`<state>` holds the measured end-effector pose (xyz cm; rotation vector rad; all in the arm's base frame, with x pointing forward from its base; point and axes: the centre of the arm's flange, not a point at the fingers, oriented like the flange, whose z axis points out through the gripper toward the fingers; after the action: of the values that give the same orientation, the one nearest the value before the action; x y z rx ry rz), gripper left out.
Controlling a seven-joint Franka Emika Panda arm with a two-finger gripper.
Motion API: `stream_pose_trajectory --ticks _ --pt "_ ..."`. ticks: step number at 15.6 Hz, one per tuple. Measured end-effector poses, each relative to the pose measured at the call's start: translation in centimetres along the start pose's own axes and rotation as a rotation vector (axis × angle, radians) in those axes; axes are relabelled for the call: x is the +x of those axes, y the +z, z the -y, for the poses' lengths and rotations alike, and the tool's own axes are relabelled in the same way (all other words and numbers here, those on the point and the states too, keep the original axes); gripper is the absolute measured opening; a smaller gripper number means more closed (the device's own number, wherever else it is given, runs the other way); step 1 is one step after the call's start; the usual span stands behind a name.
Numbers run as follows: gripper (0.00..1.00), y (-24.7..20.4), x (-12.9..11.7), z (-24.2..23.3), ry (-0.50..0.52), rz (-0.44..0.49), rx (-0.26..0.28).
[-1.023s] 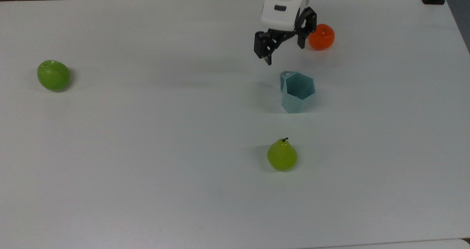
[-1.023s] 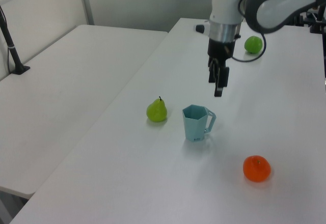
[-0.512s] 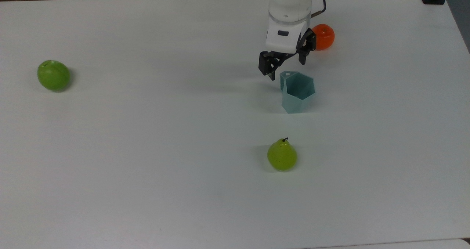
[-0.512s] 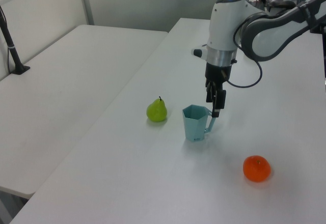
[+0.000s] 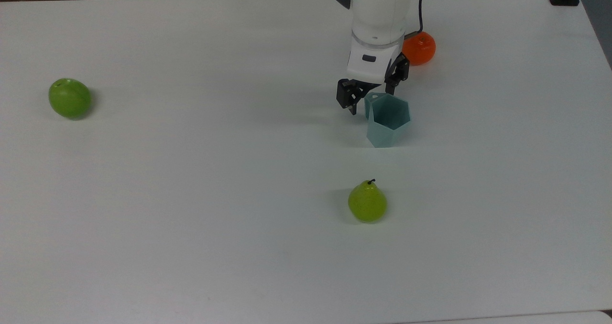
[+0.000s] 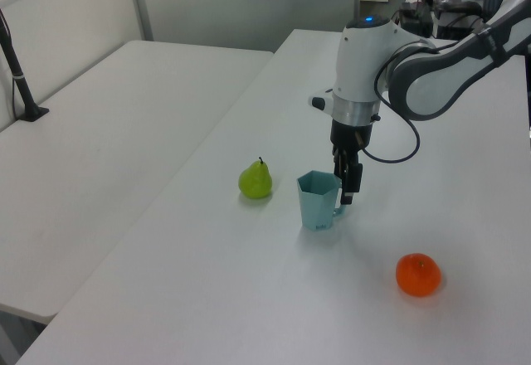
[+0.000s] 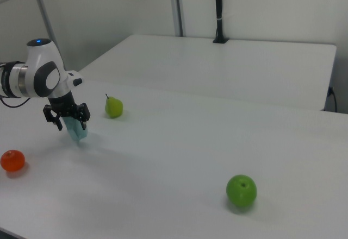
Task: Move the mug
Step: 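Close the gripper on the mug rim and lift it slightly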
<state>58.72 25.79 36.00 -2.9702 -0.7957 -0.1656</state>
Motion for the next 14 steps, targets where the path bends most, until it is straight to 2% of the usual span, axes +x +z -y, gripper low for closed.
stream_pose_trajectory --ticks 1,2,4,5,7,8,9,10,11,12,13,14 --pt "0.89 0.21 0.00 0.01 0.004 0.003 -0.002" --pt "0.89 0.42 -0.02 0.00 0.005 0.006 -0.003" --pt "0.79 0.68 -0.04 -0.01 0.006 0.010 -0.002" --pt "0.79 0.73 -0.05 -0.01 0.006 0.010 -0.002" --pt "0.67 0.78 -0.05 -0.01 0.007 0.011 -0.002" --pt "0.67 0.79 -0.05 -0.01 0.007 0.011 -0.002" --pt "0.62 0.79 -0.05 -0.01 0.007 0.011 -0.002" --pt "0.51 0.80 -0.05 0.00 0.008 0.011 -0.002" --pt "0.45 0.80 -0.05 0.00 0.009 0.012 -0.002" --pt "0.45 0.80 -0.05 0.00 0.009 0.012 -0.002" --pt "0.38 0.80 -0.05 0.00 0.009 0.012 -0.002" --pt "0.27 0.81 -0.05 0.01 0.009 0.012 -0.002"
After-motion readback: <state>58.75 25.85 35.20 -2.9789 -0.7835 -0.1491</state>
